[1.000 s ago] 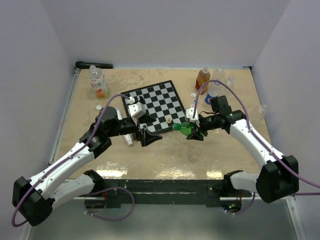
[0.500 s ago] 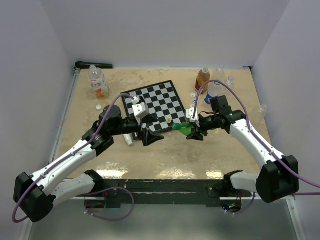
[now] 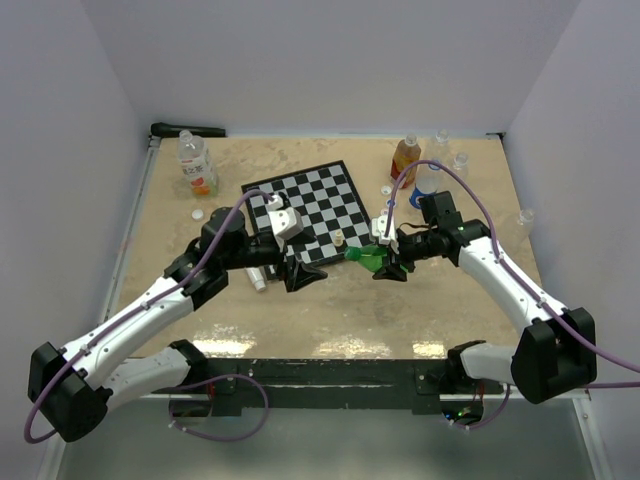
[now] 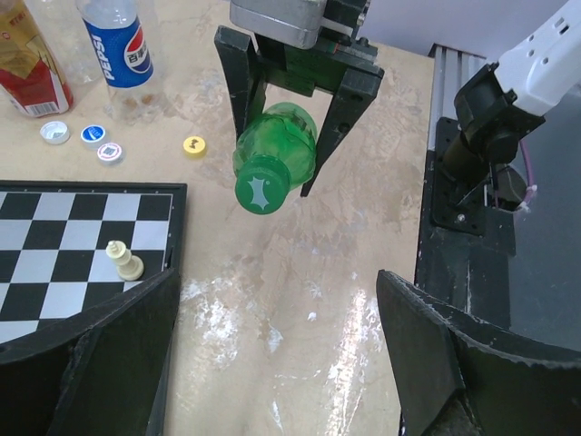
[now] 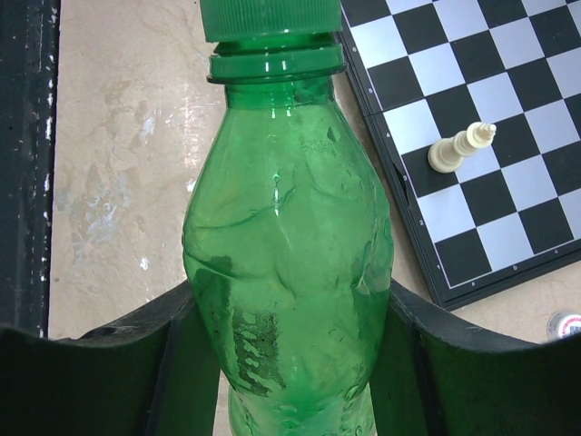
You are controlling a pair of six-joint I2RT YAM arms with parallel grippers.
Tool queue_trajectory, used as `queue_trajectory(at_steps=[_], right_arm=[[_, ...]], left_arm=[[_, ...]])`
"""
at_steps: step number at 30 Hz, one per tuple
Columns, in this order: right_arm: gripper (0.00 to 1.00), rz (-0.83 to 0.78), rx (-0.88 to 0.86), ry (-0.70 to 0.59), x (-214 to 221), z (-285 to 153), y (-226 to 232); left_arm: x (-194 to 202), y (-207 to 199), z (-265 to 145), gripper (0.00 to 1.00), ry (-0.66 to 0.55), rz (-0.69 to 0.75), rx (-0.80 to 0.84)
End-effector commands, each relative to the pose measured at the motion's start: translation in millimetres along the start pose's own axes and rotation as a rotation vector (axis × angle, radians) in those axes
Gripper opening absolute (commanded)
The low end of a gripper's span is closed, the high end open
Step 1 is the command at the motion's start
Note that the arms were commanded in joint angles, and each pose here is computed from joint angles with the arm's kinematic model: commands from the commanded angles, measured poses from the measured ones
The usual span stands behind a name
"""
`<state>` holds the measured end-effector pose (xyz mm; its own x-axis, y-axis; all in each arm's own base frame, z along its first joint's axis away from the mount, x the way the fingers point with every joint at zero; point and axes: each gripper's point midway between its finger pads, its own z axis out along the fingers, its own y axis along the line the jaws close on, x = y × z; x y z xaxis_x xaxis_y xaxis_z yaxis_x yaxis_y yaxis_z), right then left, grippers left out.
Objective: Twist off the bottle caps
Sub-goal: Unscrew the bottle cap from the plastic bottle.
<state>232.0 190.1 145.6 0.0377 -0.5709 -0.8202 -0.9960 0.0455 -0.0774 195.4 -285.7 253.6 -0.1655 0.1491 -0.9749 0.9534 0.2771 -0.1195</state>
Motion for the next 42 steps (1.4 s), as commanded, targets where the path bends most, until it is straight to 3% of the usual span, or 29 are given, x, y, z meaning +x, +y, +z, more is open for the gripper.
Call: queue_trajectory(at_steps=[1, 20, 30, 42], right_arm=[[0.04, -0.041, 0.010, -0.029, -16, -7, -7], [0.03, -0.041, -0.008, -0.025, -14, -5, -5], [0.04, -0.042, -0.010, -0.024, -14, -5, -5], [0.03, -0.039, -0.013, -0.022, -13, -5, -4]], left_arm=[[-19, 2, 1, 0.93, -0.028, 0.092, 0.003], [-35, 7, 35, 0.88, -0.093, 0.178, 0.107], [-25, -5, 66, 0.71, -0.081, 0.152, 0.200], [-11, 2, 78, 0.49, -0.040, 0.130, 0.186]])
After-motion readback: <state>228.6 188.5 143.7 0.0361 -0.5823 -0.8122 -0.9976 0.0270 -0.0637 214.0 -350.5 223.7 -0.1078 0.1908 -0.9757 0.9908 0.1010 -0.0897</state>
